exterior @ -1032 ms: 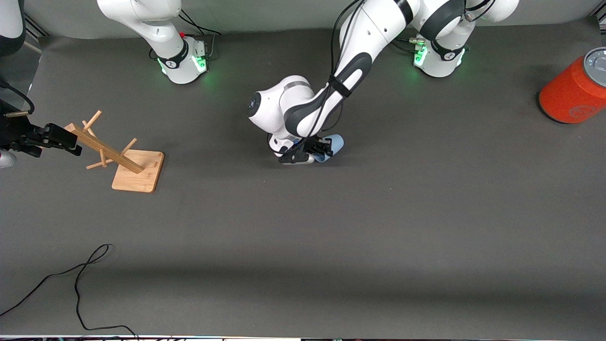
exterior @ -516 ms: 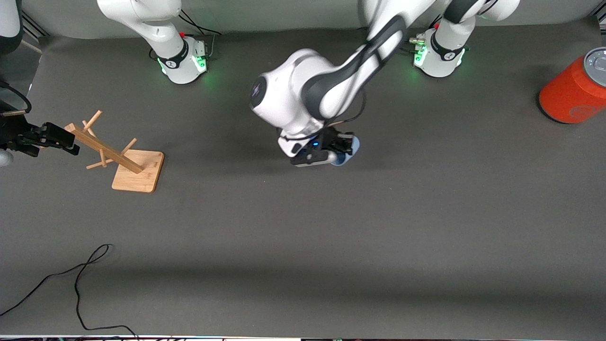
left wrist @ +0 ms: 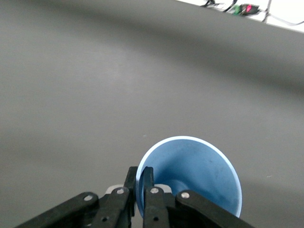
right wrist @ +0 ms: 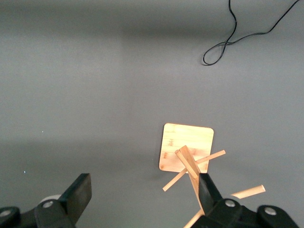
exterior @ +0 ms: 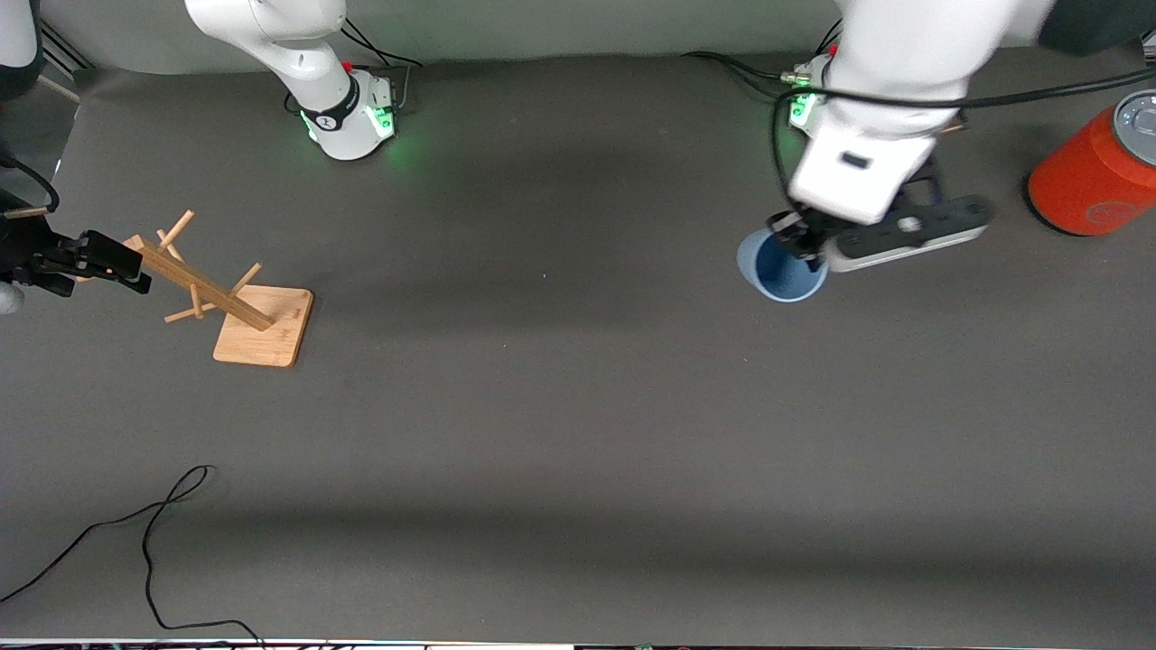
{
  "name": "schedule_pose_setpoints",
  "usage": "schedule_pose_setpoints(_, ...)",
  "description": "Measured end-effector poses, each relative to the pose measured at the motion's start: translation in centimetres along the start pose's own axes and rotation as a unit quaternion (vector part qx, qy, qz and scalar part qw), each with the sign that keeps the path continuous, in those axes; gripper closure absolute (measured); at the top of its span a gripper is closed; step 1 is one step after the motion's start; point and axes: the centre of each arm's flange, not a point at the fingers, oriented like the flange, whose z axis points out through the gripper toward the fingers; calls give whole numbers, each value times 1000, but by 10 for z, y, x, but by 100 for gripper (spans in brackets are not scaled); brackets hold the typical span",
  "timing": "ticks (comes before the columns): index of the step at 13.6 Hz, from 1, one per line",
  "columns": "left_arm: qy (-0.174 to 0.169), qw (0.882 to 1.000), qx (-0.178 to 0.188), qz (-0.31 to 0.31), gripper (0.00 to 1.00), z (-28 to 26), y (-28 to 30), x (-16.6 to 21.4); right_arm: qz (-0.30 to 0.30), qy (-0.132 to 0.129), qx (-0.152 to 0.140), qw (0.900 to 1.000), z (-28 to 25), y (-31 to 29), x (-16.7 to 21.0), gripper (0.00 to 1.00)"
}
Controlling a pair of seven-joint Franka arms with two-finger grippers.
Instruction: Rotate and upright cup with both arms
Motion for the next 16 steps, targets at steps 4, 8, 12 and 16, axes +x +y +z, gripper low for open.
schedule_pose_setpoints(4, 23, 999, -28, -14, 92, 99, -7, -38, 0, -5, 0, 1000, 1, 0, -1, 0)
schedule_pose_setpoints(8, 42, 998, -23, -37, 92, 201, 11, -82, 0, -8, 0, 1000, 2, 0, -2, 0)
schedule_pose_setpoints(12, 78, 996, 0, -52, 92, 292, 38, -99, 0, -8, 0, 1000, 2, 0, -2, 0)
schedule_pose_setpoints(16, 95, 993, 18, -68, 92, 357, 53, -120, 0, -9, 0, 1000, 3, 0, -2, 0)
